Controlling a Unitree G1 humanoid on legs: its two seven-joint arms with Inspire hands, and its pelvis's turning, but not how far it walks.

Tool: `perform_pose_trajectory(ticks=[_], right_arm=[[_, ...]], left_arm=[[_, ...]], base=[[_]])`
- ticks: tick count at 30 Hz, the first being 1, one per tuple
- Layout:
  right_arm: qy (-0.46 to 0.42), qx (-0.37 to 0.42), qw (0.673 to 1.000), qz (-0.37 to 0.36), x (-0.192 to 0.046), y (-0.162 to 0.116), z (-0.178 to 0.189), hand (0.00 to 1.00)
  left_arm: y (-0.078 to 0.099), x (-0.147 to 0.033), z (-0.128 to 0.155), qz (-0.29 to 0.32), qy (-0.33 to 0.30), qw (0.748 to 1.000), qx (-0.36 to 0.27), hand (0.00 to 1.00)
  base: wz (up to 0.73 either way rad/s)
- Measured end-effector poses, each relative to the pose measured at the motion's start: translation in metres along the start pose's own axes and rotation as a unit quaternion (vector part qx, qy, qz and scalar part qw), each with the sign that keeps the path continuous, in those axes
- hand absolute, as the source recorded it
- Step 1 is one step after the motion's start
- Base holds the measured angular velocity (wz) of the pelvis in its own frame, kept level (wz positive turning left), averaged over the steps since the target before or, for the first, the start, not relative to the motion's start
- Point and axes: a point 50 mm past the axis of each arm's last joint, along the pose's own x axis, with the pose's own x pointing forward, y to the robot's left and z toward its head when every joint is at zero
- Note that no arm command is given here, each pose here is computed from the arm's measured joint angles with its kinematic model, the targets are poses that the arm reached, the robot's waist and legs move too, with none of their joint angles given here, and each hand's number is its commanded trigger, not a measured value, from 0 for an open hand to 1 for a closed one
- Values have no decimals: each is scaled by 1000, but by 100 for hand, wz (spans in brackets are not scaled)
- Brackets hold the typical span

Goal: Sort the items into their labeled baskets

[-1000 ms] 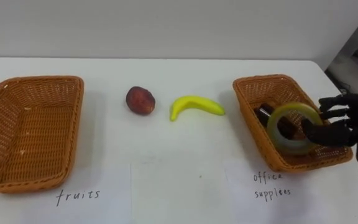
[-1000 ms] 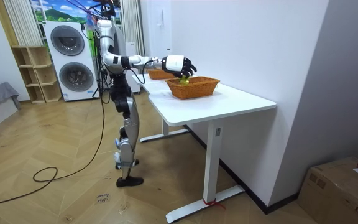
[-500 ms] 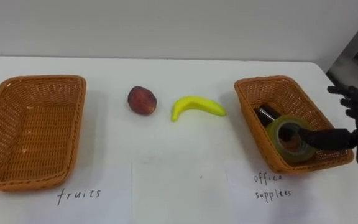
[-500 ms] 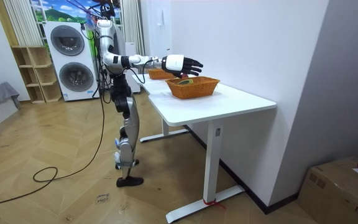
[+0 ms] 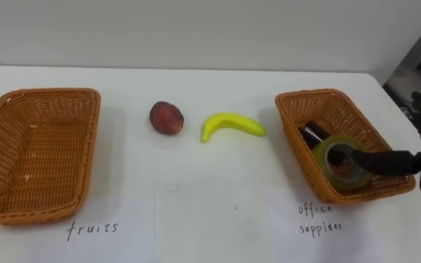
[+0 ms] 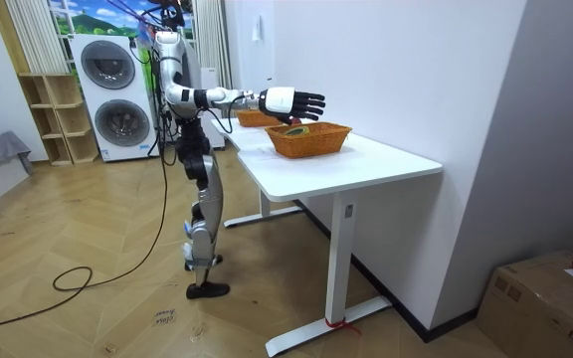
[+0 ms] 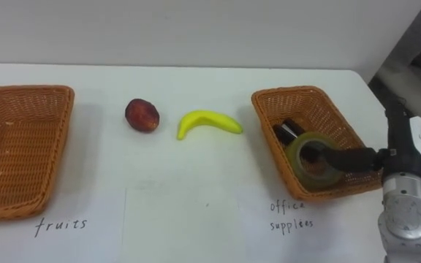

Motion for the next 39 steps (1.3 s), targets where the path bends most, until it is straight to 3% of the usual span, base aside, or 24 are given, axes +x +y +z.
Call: perform_pose_trajectory(ticks=[27,39], right_arm=[[-111,25,993,-34,2,-8,54,0],[-140,46,989,-30,8,0,72,0]], left_arm=[[0,1,11,-1,-17,1000,-21,0],[12,3,8,11,-18,1000,-5,0]], base=[[-2],[6]])
